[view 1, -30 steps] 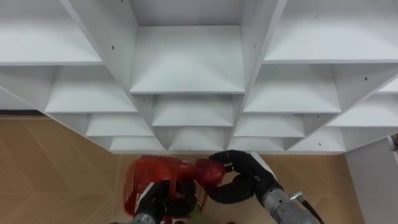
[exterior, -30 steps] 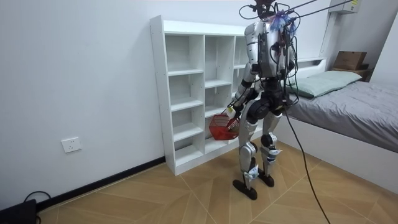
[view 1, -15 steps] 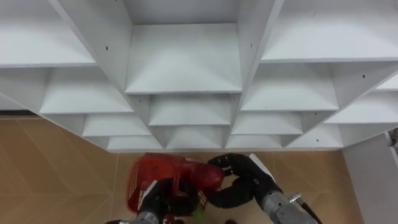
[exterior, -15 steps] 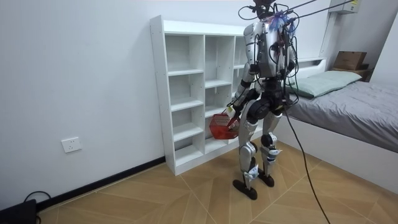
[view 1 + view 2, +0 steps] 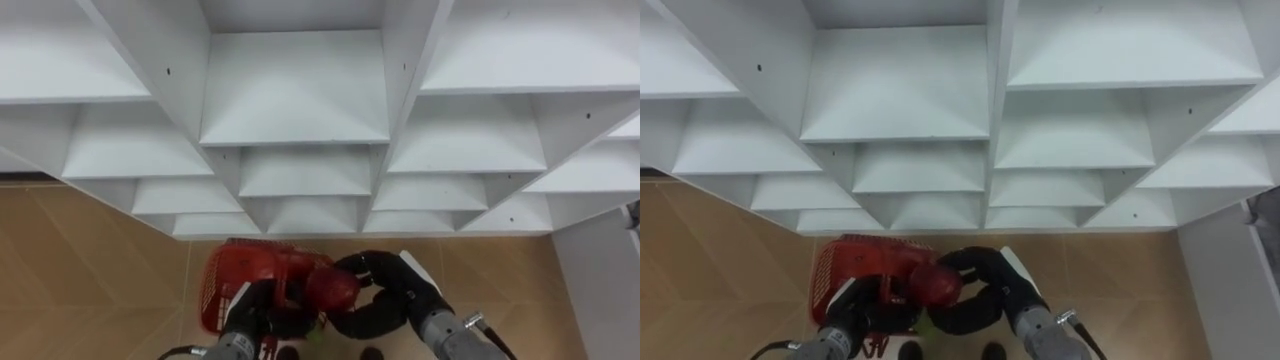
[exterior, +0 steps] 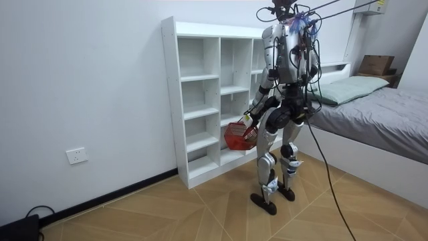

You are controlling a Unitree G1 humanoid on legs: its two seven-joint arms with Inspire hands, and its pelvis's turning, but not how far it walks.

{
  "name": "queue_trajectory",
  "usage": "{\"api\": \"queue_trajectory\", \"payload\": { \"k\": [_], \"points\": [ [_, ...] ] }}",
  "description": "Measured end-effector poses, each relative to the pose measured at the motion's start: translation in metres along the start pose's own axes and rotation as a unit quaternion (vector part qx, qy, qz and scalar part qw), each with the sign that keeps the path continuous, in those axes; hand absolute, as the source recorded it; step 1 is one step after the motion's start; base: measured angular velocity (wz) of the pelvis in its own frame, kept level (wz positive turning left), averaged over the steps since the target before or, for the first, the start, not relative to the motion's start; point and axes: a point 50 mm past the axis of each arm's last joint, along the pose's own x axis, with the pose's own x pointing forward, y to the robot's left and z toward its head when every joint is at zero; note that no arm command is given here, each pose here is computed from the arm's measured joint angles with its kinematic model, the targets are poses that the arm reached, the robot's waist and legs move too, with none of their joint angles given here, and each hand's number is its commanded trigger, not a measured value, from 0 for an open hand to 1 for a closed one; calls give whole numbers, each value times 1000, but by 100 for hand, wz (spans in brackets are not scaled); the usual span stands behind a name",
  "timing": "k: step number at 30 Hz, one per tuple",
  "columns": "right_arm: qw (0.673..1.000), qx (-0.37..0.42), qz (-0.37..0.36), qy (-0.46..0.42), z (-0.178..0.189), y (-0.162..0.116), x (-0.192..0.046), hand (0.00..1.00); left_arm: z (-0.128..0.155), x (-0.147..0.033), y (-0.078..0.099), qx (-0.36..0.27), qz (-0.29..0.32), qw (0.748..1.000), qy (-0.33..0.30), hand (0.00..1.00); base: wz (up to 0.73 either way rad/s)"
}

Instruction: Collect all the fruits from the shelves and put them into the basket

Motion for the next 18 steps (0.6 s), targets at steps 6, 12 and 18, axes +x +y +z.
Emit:
{"api": "queue_trajectory", "payload": {
  "k": [6,12,18],
  "points": [
    [1000,-16,2,10,-2,1,0,100,-1,-1,1,3,-6,1000,2,100,0],
    [1000,-20,3,11,-3,1,1,100,-1,0,-1,5,-12,1000,2,100,0],
    [1000,-25,4,14,-4,1,0,89,-2,-1,-1,7,-14,1000,3,100,0]
  ]
}}
